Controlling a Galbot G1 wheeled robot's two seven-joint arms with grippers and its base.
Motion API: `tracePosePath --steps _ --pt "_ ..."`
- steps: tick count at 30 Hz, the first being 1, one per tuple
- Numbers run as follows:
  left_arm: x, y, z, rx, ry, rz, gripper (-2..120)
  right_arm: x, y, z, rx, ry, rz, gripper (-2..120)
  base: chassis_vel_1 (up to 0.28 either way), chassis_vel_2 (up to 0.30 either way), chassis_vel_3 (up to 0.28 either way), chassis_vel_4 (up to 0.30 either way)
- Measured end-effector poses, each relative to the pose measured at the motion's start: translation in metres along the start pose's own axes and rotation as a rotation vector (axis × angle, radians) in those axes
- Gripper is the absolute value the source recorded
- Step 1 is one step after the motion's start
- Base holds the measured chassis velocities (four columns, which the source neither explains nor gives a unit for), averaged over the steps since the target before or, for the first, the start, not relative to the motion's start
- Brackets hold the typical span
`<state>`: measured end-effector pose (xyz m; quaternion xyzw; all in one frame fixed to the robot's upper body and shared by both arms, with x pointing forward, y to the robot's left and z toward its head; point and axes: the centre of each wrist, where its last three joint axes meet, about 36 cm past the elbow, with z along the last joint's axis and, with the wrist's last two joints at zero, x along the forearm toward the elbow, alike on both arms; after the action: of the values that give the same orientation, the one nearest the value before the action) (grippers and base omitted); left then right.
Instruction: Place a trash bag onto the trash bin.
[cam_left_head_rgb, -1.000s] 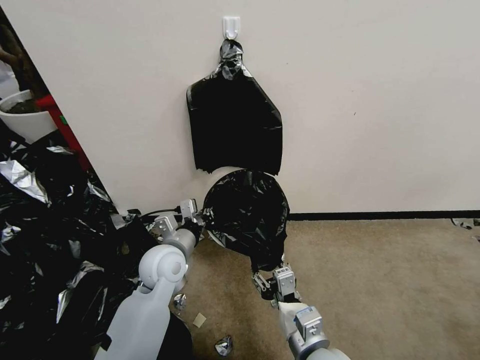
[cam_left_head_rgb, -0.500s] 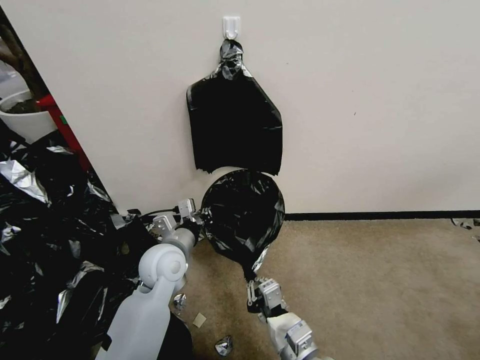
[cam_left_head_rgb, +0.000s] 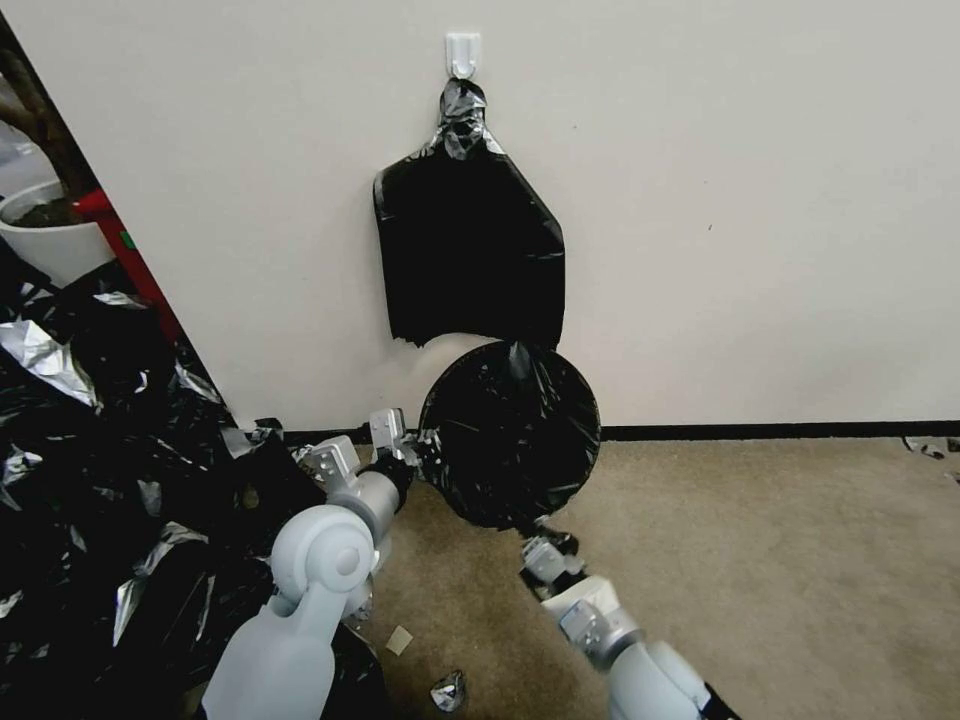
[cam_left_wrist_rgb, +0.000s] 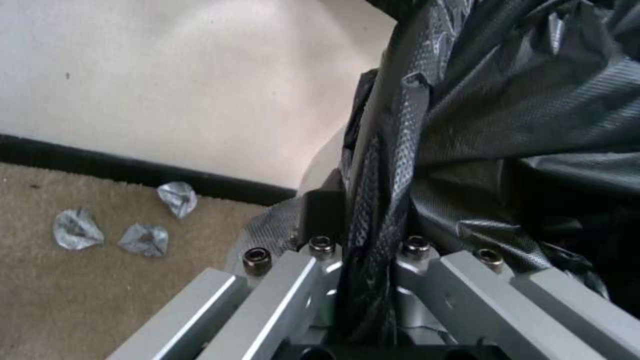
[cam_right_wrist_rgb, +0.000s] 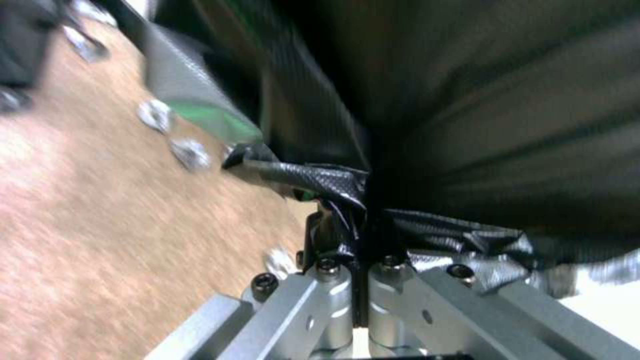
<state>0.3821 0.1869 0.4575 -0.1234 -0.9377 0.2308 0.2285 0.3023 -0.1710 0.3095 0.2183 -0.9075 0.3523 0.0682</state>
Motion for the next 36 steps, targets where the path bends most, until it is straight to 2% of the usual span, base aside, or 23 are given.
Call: tracePosePath --steps 2,4,5,6,9,10,12,13,14,15,17,19,20,23,24,26,29,34,35,36 --pt "0.000 0.000 0.000 0.000 0.000 -0.001 3 0.003 0.000 -0.002 -0.022 0.017 0.003 0 0.000 0.000 0.000 0.000" --pt "0.001 0.002 -0.001 0.002 -0.007 -0.004 3 0.012 0.005 -0.007 -0.114 0.029 -0.035 7 0.000 0.000 0.000 0.000" --pt "0.001 0.002 -0.002 0.003 -0.014 -0.006 3 0.019 0.009 -0.012 -0.199 0.028 -0.080 12 0.000 0.000 0.000 0.000" --pt "0.001 0.002 -0.002 0.003 -0.014 -0.006 3 0.019 0.009 -0.012 -0.199 0.028 -0.080 12 0.000 0.000 0.000 0.000" --pt "-0.001 0.004 -0.006 0.006 -0.035 -0.010 3 0.035 0.014 -0.019 -0.443 0.013 -0.219 25 0.000 0.000 0.000 0.000" --pt "-0.001 0.004 -0.006 0.006 -0.035 -0.010 3 0.035 0.014 -0.019 -0.443 0.013 -0.219 25 0.000 0.000 0.000 0.000" --pt "-0.003 0.006 -0.008 0.005 -0.045 -0.016 3 0.041 0.011 -0.019 -0.549 0.005 -0.286 35 0.000 0.000 0.000 0.000" --pt "-0.004 0.007 -0.009 0.004 -0.046 -0.018 3 0.042 0.010 -0.019 -0.567 0.001 -0.300 35 0.000 0.000 0.000 0.000" --pt "-0.006 0.010 -0.011 0.002 -0.050 -0.025 3 0.044 0.004 -0.012 -0.594 -0.017 -0.347 42 0.000 0.000 0.000 0.000" --pt "-0.006 0.010 -0.011 0.002 -0.050 -0.025 3 0.044 0.004 -0.012 -0.594 -0.017 -0.347 42 0.000 0.000 0.000 0.000" --pt "-0.008 0.013 -0.012 0.001 -0.054 -0.032 3 0.044 -0.003 0.000 -0.588 -0.050 -0.411 52 0.000 0.000 0.000 0.000" --pt "-0.010 0.016 -0.013 -0.001 -0.053 -0.040 3 0.043 -0.013 0.019 -0.557 -0.119 -0.546 63 0.000 0.000 0.000 0.000" --pt "-0.010 0.016 -0.013 -0.001 -0.053 -0.040 3 0.043 -0.013 0.019 -0.557 -0.119 -0.546 63 0.000 0.000 0.000 0.000" --pt "-0.012 0.018 -0.013 -0.002 -0.053 -0.045 3 0.035 -0.036 0.040 -0.453 -0.238 -0.692 76 0.000 0.000 0.000 0.000" --pt "-0.012 0.018 -0.014 -0.003 -0.053 -0.046 3 0.030 -0.044 0.044 -0.406 -0.277 -0.702 82 0.000 0.000 0.000 0.000" --pt "-0.013 0.019 -0.014 -0.003 -0.052 -0.047 3 0.029 -0.047 0.045 -0.389 -0.295 -0.700 84 0.000 0.000 0.000 0.000" --pt "-0.014 0.020 -0.015 -0.005 -0.053 -0.049 3 0.023 -0.058 0.046 -0.352 -0.374 -0.675 96 0.000 0.000 0.000 0.000" --pt "-0.016 0.020 -0.015 -0.005 -0.053 -0.050 3 0.019 -0.072 0.045 -0.347 -0.466 -0.699 100 0.000 0.000 0.000 0.000" --pt "-0.017 0.021 -0.014 -0.005 -0.053 -0.053 3 0.016 -0.084 0.042 -0.366 -0.539 -0.740 100 0.000 0.000 0.000 0.000" --pt "-0.017 0.021 -0.014 -0.005 -0.053 -0.053 3 0.016 -0.084 0.042 -0.366 -0.539 -0.740 100 0.000 0.000 0.000 0.000"
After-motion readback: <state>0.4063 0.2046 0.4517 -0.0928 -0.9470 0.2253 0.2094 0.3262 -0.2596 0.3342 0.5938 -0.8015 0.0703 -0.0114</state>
